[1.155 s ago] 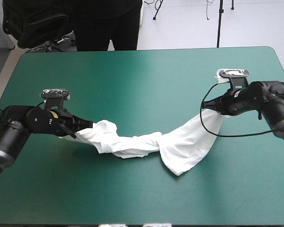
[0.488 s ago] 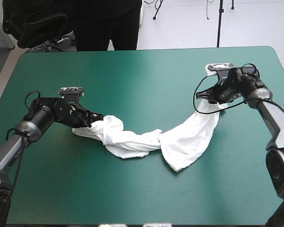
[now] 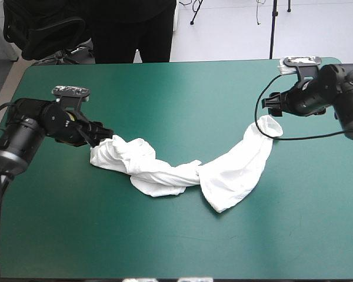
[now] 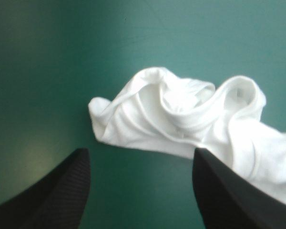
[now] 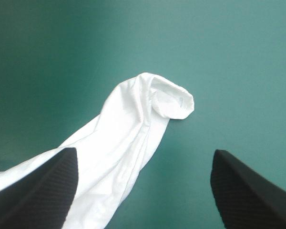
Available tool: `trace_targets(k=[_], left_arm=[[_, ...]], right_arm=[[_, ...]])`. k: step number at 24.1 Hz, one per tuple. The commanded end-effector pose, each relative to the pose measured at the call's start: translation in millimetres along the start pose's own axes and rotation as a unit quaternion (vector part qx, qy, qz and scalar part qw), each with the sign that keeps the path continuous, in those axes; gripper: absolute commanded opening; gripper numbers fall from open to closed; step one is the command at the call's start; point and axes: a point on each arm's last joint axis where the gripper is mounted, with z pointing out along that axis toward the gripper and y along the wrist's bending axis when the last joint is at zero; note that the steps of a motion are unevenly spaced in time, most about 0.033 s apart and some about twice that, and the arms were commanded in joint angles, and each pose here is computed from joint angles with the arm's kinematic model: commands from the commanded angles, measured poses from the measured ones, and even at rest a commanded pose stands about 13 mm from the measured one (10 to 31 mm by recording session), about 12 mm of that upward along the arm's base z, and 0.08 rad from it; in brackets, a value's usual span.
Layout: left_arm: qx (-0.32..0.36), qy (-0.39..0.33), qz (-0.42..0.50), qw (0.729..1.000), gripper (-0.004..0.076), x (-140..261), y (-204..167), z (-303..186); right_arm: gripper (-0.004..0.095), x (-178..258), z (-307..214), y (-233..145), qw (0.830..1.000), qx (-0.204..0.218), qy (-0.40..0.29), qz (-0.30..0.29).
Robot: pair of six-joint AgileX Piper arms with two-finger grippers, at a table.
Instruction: Fold the cloth
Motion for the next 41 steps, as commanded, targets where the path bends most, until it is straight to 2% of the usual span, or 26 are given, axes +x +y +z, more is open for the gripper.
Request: trace_targets(k=[1, 5, 8, 11, 14, 19, 22, 28, 34, 38, 41], left_arm=[[-0.015, -0.032, -0.003, 0.999, 0.046, 15.1, 3.6, -54.0], [-0.014, -0.029, 0.003, 0.999, 0.046, 32.5, 4.2, -79.5], [-0.014, -0.021, 0.003, 1.0, 0.046, 33.0, 4.1, -74.1], [-0.027, 0.017, 0.011, 0.999, 0.0459, 41.7, 6.1, -33.1], [-0.066, 0.062, 0.016, 0.996, 0.0459, 47.7, 13.3, 15.4], [-0.068, 0.062, 0.022, 0.995, 0.0459, 28.4, 14.7, 68.6], [-0.07, 0.092, -0.002, 0.993, 0.0459, 22.8, 28.6, 107.6], [-0.051, 0.105, -0.004, 0.993, 0.0449, 12.2, 29.7, 135.6], [-0.021, 0.107, -0.006, 0.994, 0.036, 7.2, 24.7, 147.4], [-0.021, 0.112, -0.006, 0.993, 0.0232, 8.2, 24.8, 149.6], [-0.021, 0.112, -0.006, 0.993, 0.0109, 8.2, 24.8, 149.6]], right_arm=[[0.0723, 5.3, -63.9, 5.4, 0.997, -0.017, -0.08, -0.005], [0.0723, 21.9, -102.2, 16.9, 0.993, -0.034, -0.107, -0.023], [0.0721, 34.4, -122.5, 33.0, 0.99, -0.056, -0.117, -0.051], [0.0721, 48.9, -139.9, 51.3, 0.987, -0.076, -0.118, -0.08], [0.0721, 60.1, -145.8, 55.2, 0.986, -0.07, -0.122, -0.095], [0.0721, 84.0, -117.7, 50.6, 0.992, -0.059, -0.063, -0.089], [0.072, 95.5, -107.7, 49.6, 0.994, -0.062, -0.039, -0.083], [0.072, 96.5, -106.8, 48.3, 0.995, -0.055, -0.038, -0.081], [0.0719, 98.0, -99.9, 42.5, 0.997, -0.023, -0.03, -0.07], [0.072, 108.3, -77.0, 35.1, 0.998, 0.018, 0.004, -0.066], [0.072, 114.5, -51.0, 33.0, 0.998, 0.027, 0.017, -0.051]])
